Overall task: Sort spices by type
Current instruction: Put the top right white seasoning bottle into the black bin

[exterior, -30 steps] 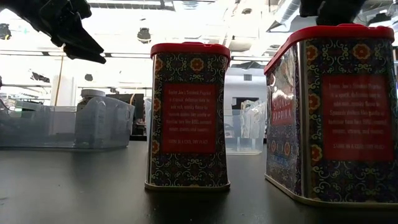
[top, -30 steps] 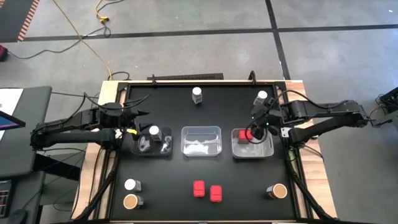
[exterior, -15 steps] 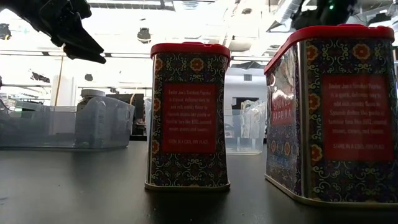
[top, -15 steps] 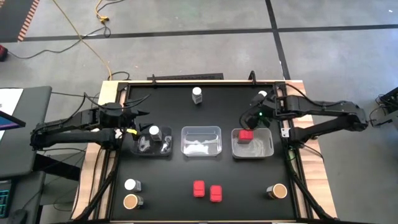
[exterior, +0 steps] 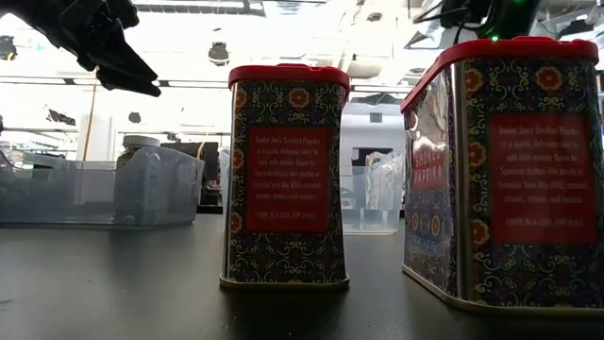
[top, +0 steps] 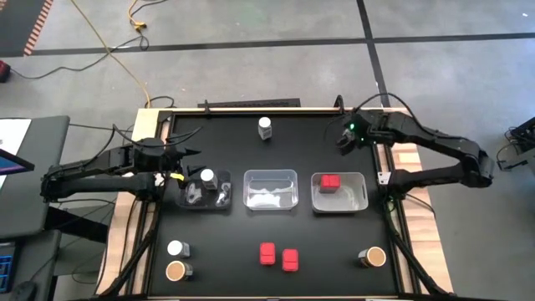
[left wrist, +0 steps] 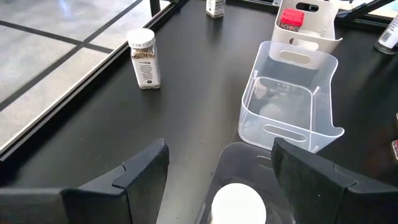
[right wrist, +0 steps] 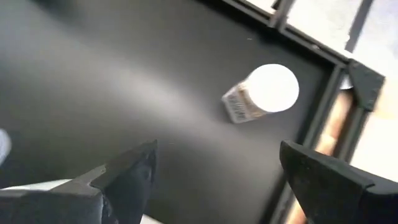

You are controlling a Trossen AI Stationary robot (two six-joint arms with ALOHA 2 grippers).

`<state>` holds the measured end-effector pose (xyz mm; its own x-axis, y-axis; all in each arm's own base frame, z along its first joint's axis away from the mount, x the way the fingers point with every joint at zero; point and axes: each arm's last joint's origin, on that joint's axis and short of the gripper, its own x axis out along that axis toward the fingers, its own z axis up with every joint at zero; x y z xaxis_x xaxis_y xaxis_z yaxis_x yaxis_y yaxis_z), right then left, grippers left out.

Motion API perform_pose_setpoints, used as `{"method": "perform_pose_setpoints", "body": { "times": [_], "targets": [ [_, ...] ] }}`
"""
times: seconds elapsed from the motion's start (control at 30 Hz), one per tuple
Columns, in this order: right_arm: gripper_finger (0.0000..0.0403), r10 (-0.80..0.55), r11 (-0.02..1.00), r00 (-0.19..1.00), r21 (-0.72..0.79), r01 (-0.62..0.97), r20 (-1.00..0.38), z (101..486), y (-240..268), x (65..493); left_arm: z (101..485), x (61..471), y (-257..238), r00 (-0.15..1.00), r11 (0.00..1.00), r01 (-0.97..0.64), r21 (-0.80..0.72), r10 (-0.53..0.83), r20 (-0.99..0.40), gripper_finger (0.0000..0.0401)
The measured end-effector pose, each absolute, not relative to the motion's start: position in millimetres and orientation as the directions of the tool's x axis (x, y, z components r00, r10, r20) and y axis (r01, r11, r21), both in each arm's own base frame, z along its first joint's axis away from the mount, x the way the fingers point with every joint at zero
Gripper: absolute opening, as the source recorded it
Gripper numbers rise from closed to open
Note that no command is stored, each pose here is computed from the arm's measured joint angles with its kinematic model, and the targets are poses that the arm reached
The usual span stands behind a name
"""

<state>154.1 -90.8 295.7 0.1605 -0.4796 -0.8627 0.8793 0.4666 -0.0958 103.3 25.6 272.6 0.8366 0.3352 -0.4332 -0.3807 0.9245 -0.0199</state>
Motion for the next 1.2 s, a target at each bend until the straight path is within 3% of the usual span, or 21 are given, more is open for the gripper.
{"method": "perform_pose_setpoints", "body": {
  "times": [0.37, 0.63, 0.87, 1.03, 1.2],
  "targets": [
    [0.0368, -0.433, 0.581, 0.06, -0.227, 0.781, -0.9, 288, -123, 139, 273, 103, 26, 0.836, 0.924, -0.382, -0.019, 0.337, -0.433, 0.0271],
    [0.0368, -0.389, 0.586, -0.026, -0.269, 0.764, -0.921, 273, -146, 140, 273, 103, 26, 0.836, 0.924, -0.382, -0.019, 0.337, -0.433, 0.0271],
    [0.0368, -0.391, 0.614, -0.036, -0.29, 0.734, -0.92, 263, -162, 147, 273, 103, 26, 0.836, 0.924, -0.382, -0.019, 0.337, -0.433, 0.0271],
    [0.0368, -0.406, 0.69, -0.015, -0.317, 0.651, -0.914, 260, -168, 151, 273, 103, 26, 0.836, 0.924, -0.382, -0.019, 0.337, -0.433, 0.0271],
    [0.0363, -0.348, 0.731, -0.019, -0.284, 0.62, -0.937, 251, -179, 149, 273, 103, 26, 0.836, 0.924, -0.382, -0.019, 0.337, -0.433, 0.0271]
  ]
}}
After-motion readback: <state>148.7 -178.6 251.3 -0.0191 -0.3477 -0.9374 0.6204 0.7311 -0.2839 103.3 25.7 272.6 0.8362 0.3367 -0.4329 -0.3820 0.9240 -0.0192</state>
